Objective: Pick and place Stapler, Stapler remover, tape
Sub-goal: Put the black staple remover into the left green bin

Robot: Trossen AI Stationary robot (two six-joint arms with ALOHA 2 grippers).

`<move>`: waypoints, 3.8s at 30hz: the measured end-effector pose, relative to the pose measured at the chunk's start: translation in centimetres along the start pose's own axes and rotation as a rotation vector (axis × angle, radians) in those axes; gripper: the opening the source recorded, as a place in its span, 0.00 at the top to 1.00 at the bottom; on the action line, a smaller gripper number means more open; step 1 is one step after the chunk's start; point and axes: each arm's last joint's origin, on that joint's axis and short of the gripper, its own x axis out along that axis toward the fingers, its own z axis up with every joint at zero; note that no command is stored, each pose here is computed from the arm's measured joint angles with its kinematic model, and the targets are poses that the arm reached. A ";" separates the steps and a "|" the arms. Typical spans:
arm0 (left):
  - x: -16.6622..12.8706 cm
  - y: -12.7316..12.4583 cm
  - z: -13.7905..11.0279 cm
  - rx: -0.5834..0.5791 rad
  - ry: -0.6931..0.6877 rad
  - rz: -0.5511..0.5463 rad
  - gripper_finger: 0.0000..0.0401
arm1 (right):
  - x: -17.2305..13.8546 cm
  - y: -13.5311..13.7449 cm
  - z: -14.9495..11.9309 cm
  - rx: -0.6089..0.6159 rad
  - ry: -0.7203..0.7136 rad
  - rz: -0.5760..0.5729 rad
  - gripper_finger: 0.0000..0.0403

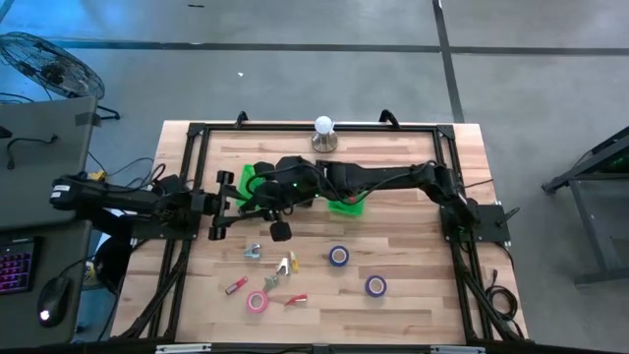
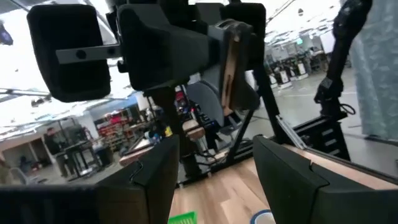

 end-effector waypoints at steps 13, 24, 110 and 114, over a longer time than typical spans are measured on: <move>1.6 0.4 0.3 -0.005 0.012 -0.010 0.50 | 0.2 -0.2 -0.2 -0.017 0.012 -0.046 0.83; 1.9 0.4 0.0 -0.012 0.024 -0.039 0.50 | 0.2 -0.4 -0.3 -0.024 0.037 -0.138 0.83; 3.0 7.4 5.1 -0.226 0.897 0.550 0.75 | -13.8 15.5 1.8 -0.185 0.547 -0.883 0.47; 2.7 8.8 3.1 -0.325 1.000 0.563 0.75 | -13.2 15.8 0.6 -0.199 0.567 -0.888 0.48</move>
